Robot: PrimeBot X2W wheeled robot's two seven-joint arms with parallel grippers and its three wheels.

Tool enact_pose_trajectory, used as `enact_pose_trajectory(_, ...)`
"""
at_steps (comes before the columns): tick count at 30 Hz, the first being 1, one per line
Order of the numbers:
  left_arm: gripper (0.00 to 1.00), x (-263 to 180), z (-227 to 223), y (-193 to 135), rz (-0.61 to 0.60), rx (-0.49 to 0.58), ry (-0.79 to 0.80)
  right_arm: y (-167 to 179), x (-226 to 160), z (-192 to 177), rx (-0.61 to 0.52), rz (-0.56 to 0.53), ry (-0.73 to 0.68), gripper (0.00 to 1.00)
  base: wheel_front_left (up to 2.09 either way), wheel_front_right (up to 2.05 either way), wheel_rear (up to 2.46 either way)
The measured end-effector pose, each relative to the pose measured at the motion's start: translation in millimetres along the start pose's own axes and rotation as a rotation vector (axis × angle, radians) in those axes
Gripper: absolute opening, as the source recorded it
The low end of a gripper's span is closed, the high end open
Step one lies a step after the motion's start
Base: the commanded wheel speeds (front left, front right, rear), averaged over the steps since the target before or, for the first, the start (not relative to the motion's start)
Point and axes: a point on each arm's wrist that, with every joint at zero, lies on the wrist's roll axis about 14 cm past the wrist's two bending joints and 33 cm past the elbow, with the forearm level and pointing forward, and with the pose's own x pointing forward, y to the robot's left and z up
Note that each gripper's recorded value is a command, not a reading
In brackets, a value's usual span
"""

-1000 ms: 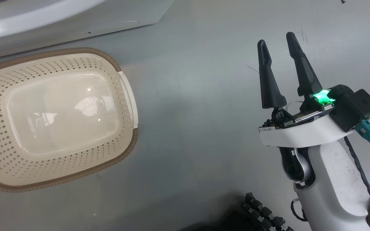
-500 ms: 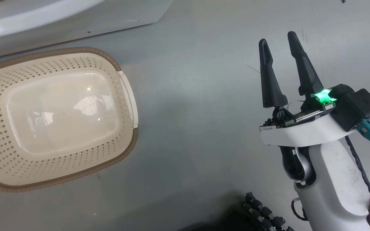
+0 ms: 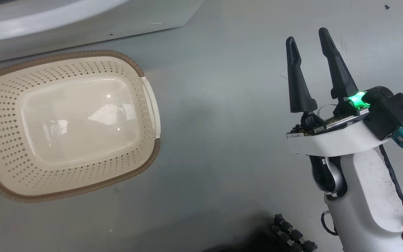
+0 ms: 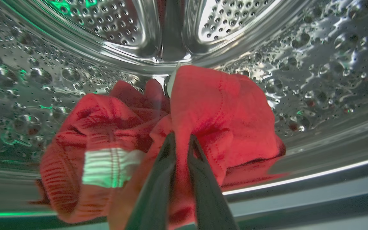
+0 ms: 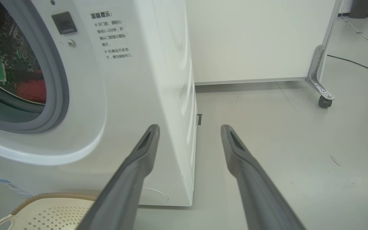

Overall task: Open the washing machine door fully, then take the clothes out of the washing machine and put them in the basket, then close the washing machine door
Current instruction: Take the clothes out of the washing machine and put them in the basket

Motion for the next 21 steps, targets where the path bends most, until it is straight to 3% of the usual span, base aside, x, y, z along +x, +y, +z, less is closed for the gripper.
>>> enact_pose_trajectory(7, 0.00, -14.7, 28.1, -6.8, -0.011, 0.020, -0.160, 4.1, 2.3, 1.3, -0.016, 0.015, -0.006, 1.00, 0.00, 0.00, 0.00)
enact_pose_trajectory(21, 0.00, -62.7, 33.3, -30.2, -0.036, 0.044, -0.364, 27.5, -2.0, 3.2, -0.034, 0.088, -0.005, 1.00, 0.00, 0.00, 0.00)
